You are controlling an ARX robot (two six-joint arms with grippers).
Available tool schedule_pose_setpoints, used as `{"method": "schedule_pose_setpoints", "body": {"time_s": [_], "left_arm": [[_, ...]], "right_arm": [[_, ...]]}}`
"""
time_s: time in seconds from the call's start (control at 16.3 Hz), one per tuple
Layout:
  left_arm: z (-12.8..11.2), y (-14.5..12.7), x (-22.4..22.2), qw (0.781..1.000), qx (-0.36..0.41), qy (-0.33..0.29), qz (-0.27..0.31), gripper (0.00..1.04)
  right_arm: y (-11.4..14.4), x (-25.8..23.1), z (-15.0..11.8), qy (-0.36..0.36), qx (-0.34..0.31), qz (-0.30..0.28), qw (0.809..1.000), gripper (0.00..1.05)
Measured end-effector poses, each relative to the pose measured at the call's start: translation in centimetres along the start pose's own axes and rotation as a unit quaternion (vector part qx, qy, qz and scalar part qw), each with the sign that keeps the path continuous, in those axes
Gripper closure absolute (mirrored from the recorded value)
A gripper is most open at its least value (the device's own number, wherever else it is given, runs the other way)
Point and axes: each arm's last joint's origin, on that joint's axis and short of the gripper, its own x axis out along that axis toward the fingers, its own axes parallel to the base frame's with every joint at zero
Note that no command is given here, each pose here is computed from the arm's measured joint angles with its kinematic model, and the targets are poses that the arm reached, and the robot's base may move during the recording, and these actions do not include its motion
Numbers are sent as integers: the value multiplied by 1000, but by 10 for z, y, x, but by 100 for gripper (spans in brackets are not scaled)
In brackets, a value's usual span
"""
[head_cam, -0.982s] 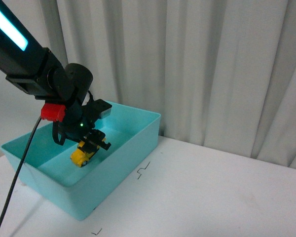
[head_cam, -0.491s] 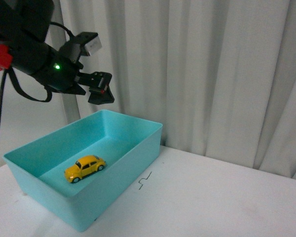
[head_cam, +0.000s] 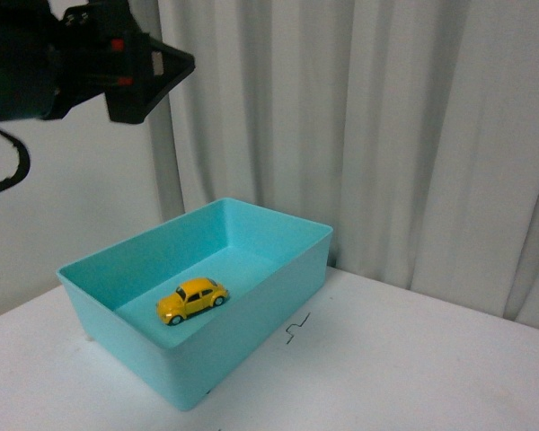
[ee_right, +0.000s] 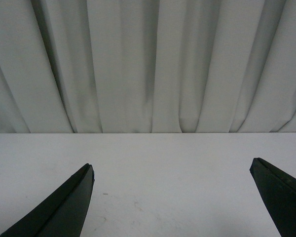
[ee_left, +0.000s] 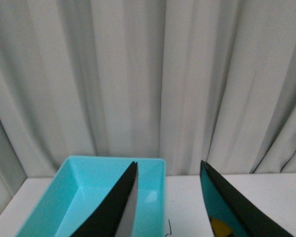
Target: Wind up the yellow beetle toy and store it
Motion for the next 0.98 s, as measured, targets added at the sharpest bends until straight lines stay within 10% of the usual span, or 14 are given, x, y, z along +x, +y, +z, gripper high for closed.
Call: {"method": "schedule_pose_setpoints", "body": {"time_s": [0.25, 0.98], "left_arm": [[-38, -13, -23, 1000, -13, 19, 4, 103], [-73, -30, -61, 1000, -14, 15, 6, 103]], "right_arm": [[0, 0, 0, 0, 0, 0, 1000, 7], [0, 0, 0, 0, 0, 0, 1000, 7]]}}
